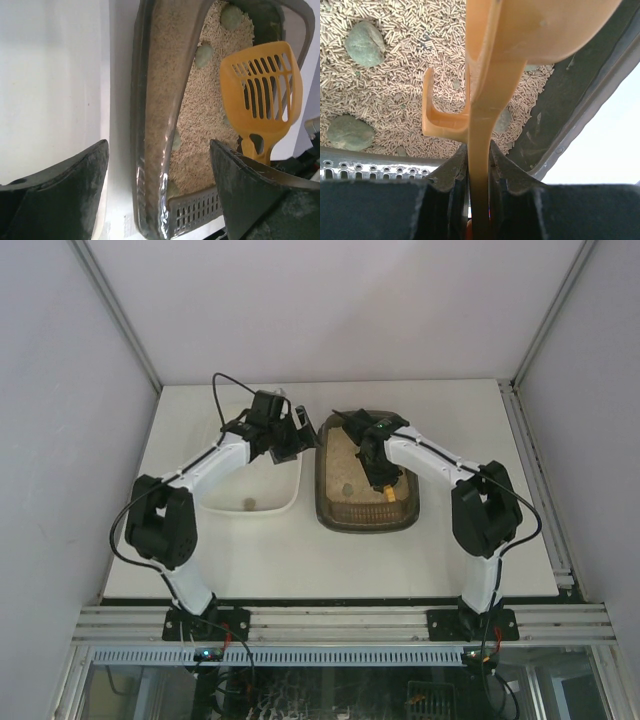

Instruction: Clean the litter box

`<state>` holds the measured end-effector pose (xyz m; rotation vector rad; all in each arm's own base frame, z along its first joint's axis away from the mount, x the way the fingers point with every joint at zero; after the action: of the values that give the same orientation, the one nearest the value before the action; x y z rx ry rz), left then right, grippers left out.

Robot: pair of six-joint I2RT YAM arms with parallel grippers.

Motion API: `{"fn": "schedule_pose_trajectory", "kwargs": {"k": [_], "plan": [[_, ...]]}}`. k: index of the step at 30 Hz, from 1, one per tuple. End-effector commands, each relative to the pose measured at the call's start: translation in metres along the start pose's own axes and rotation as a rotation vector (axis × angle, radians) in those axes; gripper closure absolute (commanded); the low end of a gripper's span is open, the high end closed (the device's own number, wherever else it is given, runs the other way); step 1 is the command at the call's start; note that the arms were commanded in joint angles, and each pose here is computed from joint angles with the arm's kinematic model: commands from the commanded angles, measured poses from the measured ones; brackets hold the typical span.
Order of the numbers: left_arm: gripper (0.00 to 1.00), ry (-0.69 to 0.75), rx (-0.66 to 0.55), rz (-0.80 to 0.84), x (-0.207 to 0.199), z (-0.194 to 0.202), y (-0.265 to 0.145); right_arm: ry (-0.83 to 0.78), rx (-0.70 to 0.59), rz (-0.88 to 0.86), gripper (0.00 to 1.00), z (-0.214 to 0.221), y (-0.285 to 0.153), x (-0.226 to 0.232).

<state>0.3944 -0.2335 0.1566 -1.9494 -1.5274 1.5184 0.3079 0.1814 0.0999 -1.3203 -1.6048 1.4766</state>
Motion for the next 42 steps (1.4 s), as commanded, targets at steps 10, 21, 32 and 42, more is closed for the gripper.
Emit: {"fn": "schedule_pose_trajectory", "kwargs": {"k": [10, 21, 32, 42], "plan": [[0.15, -0.069, -0.084, 0.100, -0.036, -0.025, 0.032, 0.005, 0.010, 0.056, 1.00, -0.020, 0.012, -0.009], [0.16, -0.009, -0.081, 0.132, -0.036, -0.019, 0.026, 0.002, 0.033, 0.114, 1.00, -0.028, 0.025, -0.021], [0.17, 0.037, -0.096, 0.120, -0.030, -0.019, 0.018, -0.021, 0.081, -0.013, 1.00, -0.027, 0.039, 0.003], [0.17, 0.060, -0.093, 0.121, -0.030, -0.018, 0.012, 0.001, 0.126, -0.256, 1.00, -0.024, 0.039, 0.032]]}}
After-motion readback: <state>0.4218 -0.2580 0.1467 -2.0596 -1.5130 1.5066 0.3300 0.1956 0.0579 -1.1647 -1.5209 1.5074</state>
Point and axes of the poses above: each gripper's point midway between its finger pads, its own y axis out along the fingers, its own x axis along the line the jaws close on, z = x × y, the point moved 1 cm from there along -y, back along the fingers, and after that the axes turned 3 degrees about -y, right-handed, at the moved point
